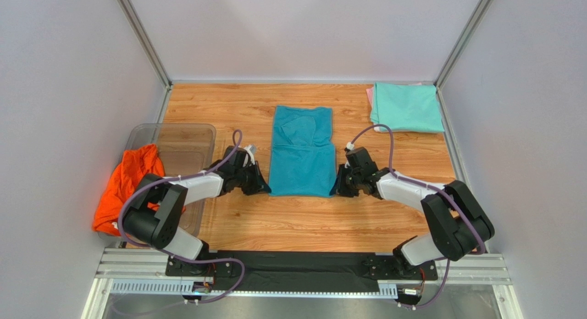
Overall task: Fold and stack the t-shirts
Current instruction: Fold the tshirt
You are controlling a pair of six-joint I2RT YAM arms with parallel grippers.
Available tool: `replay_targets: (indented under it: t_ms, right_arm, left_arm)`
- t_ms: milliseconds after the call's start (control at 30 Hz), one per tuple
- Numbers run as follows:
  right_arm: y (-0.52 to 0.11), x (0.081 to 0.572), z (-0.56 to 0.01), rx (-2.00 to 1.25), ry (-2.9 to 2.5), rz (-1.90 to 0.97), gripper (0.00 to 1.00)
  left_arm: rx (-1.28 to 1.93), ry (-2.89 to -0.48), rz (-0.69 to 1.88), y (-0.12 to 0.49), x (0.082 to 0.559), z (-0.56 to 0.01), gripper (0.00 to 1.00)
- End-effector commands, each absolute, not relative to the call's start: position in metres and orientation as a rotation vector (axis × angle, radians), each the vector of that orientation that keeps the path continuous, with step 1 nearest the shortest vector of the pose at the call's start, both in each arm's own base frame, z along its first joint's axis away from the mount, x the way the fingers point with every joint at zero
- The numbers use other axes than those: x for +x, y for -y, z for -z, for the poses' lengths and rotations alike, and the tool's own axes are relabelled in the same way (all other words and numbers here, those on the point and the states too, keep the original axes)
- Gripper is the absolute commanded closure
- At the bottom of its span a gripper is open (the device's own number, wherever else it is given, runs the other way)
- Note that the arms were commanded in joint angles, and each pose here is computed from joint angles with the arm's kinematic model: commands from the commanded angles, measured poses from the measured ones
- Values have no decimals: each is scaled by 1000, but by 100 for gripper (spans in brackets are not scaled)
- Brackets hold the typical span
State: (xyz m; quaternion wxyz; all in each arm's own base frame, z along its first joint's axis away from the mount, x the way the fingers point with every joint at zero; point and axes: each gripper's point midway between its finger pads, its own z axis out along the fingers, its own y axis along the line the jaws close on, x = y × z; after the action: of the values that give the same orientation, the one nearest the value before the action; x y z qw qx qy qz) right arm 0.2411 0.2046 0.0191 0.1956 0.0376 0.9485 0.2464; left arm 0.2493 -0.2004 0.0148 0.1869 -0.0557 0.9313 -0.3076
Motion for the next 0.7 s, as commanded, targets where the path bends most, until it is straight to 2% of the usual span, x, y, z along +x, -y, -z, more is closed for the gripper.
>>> replay_targets:
  t_ms: [0, 200, 367, 667]
  right_arm:
    - [-214, 235, -29, 64, -2628, -776, 99]
    - [-219, 201, -45, -3, -2659, -895, 100]
    - [-219, 153, -57, -101, -2743, -945, 100]
    - [-223, 92, -105, -262, -2767, -1158, 100]
  left_arm:
    - [-178, -2669, 795, 187, 232, -1, 100]
    - [-166, -2631, 799, 180, 210, -6, 100]
    - [-156, -2599, 822, 177, 178, -21, 100]
    - [-164, -2405, 861, 152, 144, -87, 100]
